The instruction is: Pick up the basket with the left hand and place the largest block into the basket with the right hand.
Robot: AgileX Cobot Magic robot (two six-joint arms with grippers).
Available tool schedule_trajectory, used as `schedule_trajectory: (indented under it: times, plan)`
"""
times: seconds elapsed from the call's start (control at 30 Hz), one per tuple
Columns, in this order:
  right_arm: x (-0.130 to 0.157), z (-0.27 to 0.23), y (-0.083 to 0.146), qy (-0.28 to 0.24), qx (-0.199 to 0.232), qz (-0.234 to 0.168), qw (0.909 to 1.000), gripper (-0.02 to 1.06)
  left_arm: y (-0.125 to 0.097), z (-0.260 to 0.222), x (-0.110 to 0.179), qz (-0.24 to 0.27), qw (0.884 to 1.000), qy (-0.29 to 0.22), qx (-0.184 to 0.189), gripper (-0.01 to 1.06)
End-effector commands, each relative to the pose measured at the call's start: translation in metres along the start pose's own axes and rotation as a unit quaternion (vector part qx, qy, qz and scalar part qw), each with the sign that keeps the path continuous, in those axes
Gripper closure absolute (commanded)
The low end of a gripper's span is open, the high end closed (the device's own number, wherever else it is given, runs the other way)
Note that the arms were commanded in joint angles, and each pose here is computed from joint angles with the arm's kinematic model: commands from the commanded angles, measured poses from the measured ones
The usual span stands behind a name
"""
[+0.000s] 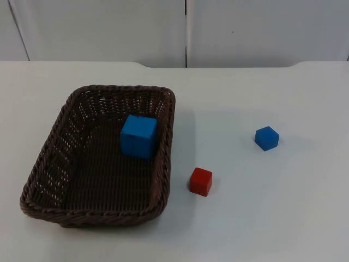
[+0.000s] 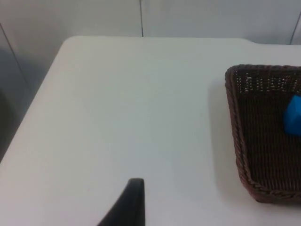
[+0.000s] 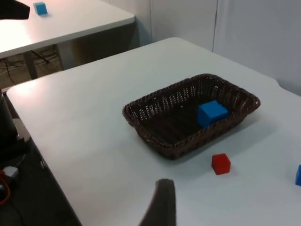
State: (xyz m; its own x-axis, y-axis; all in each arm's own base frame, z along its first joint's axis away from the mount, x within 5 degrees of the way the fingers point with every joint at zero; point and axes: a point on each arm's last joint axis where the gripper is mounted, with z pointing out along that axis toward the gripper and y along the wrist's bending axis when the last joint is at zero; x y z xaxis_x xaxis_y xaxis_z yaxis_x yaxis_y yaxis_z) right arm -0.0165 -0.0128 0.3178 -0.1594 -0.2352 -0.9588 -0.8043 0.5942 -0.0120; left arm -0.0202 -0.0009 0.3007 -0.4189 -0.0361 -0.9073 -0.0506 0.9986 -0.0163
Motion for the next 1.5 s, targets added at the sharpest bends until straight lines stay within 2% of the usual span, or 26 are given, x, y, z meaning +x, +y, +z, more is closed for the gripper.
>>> schedule_trajectory:
  times: [0.0,0.17,0.47,0.83,1.47]
  plan:
    - [0.005,0.003,0.0,0.011,-0.003,0.005,0.9999,0.33,0.001,0.002,0.003,-0.002,1.0,0.006,-0.006,0.0]
    - [0.016,0.011,0.0,0.045,-0.003,0.015,0.9989,0.33,0.001,0.019,0.016,-0.005,0.999,0.036,-0.007,0.0]
    - [0.033,0.023,-0.001,0.095,-0.001,0.014,0.9954,0.33,0.0,0.025,0.017,-0.008,0.999,0.03,-0.003,0.0]
    - [0.033,0.023,-0.003,0.095,0.016,0.029,0.9949,0.33,0.0,0.025,0.017,-0.007,1.0,0.03,-0.003,0.0]
    - [0.033,0.023,-0.003,0.095,0.011,0.023,0.9951,0.33,0.0,0.025,0.017,-0.009,1.0,0.03,0.001,0.0]
